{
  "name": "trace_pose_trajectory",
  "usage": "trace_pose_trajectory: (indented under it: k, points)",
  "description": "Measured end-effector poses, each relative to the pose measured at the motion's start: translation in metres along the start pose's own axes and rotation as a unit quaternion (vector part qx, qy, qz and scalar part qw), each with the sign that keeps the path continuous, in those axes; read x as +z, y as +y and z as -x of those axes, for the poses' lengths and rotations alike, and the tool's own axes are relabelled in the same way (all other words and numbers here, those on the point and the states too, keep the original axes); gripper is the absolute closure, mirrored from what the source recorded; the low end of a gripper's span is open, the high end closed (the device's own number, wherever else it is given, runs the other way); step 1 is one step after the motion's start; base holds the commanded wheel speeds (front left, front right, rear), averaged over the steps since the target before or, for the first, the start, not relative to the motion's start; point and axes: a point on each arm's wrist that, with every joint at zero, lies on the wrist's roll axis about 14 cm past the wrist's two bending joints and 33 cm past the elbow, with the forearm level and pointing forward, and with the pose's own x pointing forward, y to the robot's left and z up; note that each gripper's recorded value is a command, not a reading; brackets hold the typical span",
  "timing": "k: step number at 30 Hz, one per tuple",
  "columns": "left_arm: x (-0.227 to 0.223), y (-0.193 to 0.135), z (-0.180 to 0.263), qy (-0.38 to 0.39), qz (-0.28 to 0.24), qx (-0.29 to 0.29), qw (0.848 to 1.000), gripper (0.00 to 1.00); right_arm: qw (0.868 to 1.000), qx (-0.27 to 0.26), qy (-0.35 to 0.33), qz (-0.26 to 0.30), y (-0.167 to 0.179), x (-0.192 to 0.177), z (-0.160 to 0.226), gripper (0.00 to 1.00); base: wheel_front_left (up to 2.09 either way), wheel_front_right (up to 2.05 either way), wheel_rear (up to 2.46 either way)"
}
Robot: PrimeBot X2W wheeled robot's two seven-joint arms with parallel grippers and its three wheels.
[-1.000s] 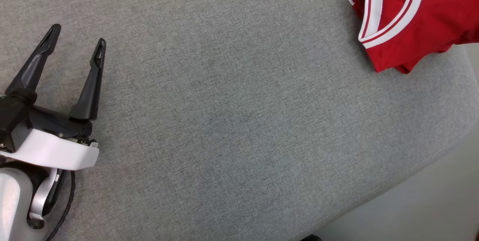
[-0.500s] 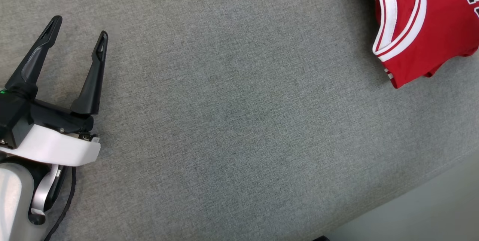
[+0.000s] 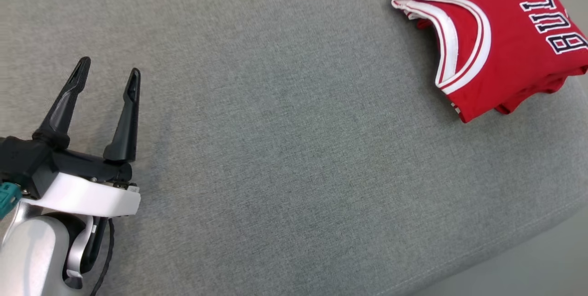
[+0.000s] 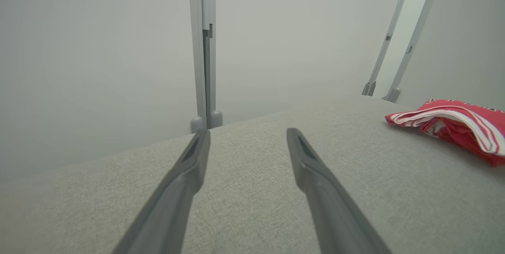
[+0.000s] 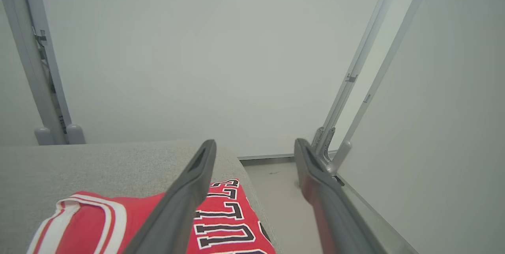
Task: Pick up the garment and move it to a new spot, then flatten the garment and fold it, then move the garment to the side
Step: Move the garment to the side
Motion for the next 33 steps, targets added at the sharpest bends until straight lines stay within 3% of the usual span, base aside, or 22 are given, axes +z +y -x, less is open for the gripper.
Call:
trace_pose_trajectory:
  k: [6,21,33]
  points:
    - [0.018,0.003,0.018,-0.015,-0.001,0.024,1.0,0.0,0.998,0.014,-0.032,-0.044,0.03,0.006,0.027,0.0,0.0,0.0,0.0]
    - [0.04,0.039,0.079,-0.032,0.002,0.121,0.992,0.0,0.978,0.146,-0.054,-0.137,0.17,0.024,0.058,0.0,0.0,0.0,0.0]
    - [0.053,0.061,0.134,-0.041,-0.002,0.188,0.981,0.0,0.968,0.2,-0.046,-0.144,0.211,0.033,0.088,0.0,0.0,0.0,0.0]
